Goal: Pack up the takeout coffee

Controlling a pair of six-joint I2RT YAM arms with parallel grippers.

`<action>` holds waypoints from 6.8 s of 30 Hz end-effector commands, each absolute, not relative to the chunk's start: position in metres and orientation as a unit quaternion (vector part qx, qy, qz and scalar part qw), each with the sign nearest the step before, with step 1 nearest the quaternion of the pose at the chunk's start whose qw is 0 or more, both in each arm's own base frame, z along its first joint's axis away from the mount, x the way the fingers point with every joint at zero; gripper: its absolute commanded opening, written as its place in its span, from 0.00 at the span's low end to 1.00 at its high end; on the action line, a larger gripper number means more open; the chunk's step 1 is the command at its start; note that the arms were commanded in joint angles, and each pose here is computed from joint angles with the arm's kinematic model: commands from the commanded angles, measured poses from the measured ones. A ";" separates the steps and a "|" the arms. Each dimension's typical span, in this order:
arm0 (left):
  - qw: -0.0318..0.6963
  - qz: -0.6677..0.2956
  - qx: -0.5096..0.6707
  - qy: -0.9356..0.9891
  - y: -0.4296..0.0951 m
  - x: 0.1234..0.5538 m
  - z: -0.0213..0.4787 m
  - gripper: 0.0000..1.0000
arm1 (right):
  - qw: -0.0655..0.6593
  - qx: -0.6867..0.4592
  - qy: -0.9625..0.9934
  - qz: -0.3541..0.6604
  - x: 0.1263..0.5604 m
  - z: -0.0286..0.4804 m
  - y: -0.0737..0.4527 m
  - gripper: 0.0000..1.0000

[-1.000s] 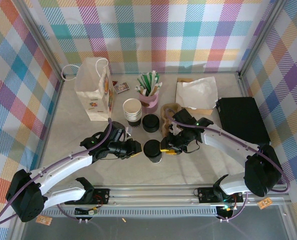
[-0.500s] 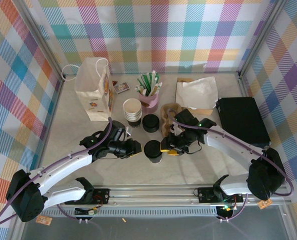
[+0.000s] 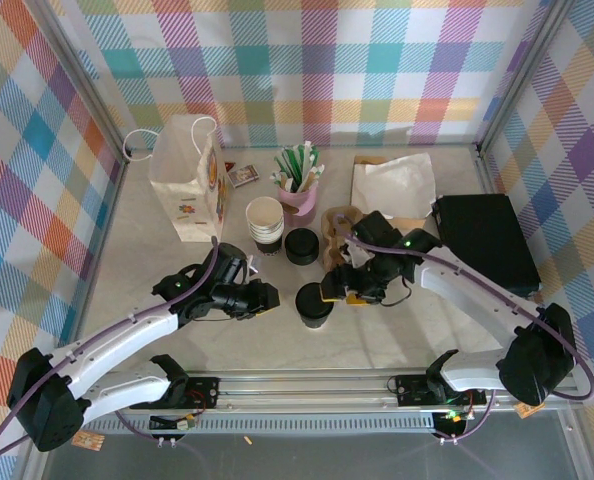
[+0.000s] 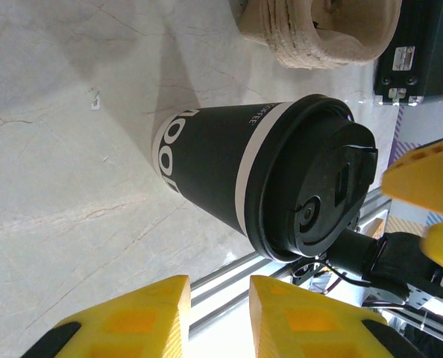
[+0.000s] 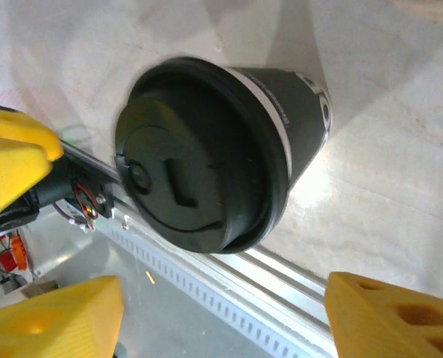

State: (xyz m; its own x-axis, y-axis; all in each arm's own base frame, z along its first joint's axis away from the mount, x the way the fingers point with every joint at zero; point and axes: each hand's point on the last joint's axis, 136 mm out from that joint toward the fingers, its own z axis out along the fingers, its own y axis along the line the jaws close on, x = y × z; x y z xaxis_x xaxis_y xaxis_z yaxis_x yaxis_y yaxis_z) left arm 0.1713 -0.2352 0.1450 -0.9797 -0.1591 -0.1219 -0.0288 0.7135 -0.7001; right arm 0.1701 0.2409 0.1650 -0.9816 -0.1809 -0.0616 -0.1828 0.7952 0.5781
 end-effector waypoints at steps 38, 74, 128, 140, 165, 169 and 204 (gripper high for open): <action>0.108 -0.336 -0.070 0.933 -0.206 0.163 0.143 0.27 | 0.029 -0.361 0.928 0.091 0.170 0.138 0.277 0.87; 0.082 -0.374 -0.048 0.923 -0.229 0.160 0.143 0.28 | 0.062 -0.251 0.951 0.171 0.168 0.168 0.274 0.73; 0.121 -0.303 -0.091 0.941 -0.187 0.155 0.129 0.27 | 0.057 -0.499 0.865 -0.003 0.172 0.132 0.281 0.78; 0.120 -0.300 -0.091 0.942 -0.186 0.155 0.128 0.27 | 0.037 -0.405 0.913 -0.016 0.166 0.132 0.271 0.72; 0.138 -0.306 -0.076 0.939 -0.195 0.168 0.143 0.27 | 0.023 -0.216 0.976 0.003 0.161 0.136 0.276 0.73; 0.139 -0.309 -0.067 0.939 -0.198 0.170 0.146 0.27 | 0.026 -0.199 0.979 0.017 0.161 0.137 0.275 0.74; 0.099 -0.447 -0.062 0.887 -0.267 0.192 0.154 0.28 | 0.057 -0.002 0.950 0.307 0.176 0.158 0.214 0.37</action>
